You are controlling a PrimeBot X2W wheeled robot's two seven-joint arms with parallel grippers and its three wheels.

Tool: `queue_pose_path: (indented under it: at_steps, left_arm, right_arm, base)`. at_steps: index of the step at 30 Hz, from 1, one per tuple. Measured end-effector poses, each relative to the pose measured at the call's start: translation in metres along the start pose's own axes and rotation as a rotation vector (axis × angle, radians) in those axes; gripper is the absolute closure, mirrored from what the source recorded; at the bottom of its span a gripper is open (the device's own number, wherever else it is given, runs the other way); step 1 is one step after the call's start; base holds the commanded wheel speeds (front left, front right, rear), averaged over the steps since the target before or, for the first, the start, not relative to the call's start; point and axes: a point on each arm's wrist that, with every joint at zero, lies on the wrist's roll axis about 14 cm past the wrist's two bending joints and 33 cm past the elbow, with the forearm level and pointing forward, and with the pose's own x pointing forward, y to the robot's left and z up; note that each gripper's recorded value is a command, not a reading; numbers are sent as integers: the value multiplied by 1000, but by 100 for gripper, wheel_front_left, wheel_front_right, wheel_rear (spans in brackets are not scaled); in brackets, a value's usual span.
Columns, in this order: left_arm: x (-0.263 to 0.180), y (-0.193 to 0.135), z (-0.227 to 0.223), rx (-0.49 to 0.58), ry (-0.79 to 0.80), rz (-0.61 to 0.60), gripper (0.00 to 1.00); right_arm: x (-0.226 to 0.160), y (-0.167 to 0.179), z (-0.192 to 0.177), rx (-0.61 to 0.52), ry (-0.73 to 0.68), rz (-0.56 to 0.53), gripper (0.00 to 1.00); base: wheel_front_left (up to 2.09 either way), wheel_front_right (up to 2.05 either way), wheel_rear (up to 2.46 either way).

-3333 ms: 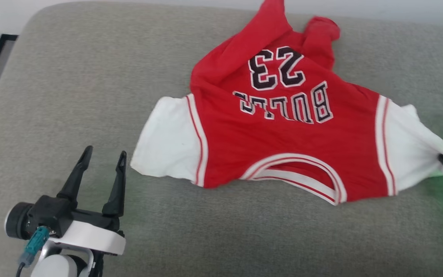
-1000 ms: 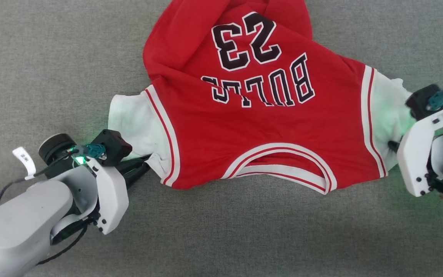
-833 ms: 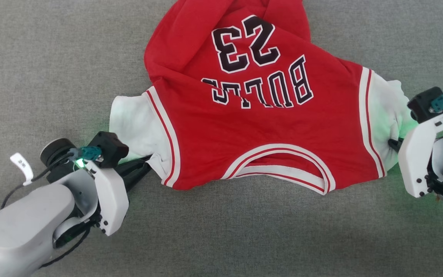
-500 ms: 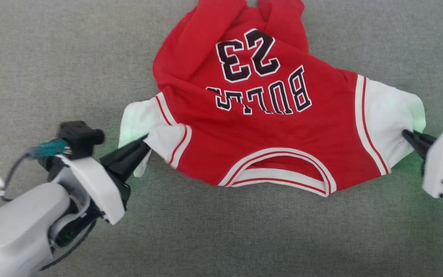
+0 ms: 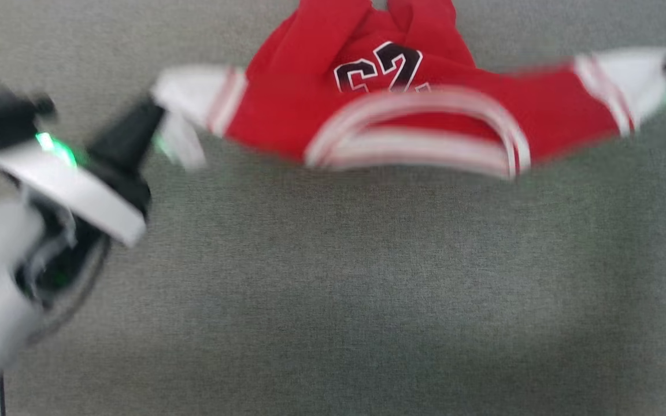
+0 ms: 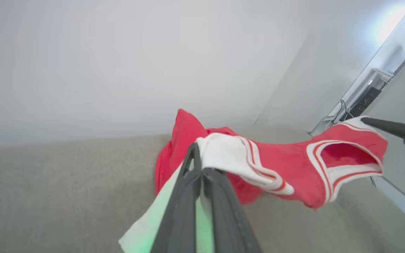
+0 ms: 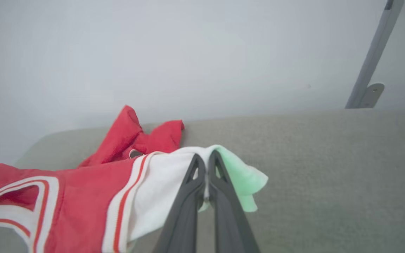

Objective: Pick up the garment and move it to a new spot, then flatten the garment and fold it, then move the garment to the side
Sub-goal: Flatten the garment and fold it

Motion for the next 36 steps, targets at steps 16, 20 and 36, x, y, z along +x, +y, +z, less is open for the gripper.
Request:
queue_pose_path:
  at_steps: [16, 20, 36]
  left_arm:
    - [119, 102, 204, -80, -512, 316, 100]
    - [124, 91, 254, -109, -640, 289, 100]
    - [131, 74, 137, -340, -372, 182, 100]
  right_arm:
    - [125, 35, 198, 271, -555, 44, 100]
    - [115, 43, 248, 285, -712, 44, 100]
    - [150, 23, 139, 182, -432, -21, 100]
  base:
    - [0, 0, 0]
    - [0, 0, 0]
    - [0, 0, 0]
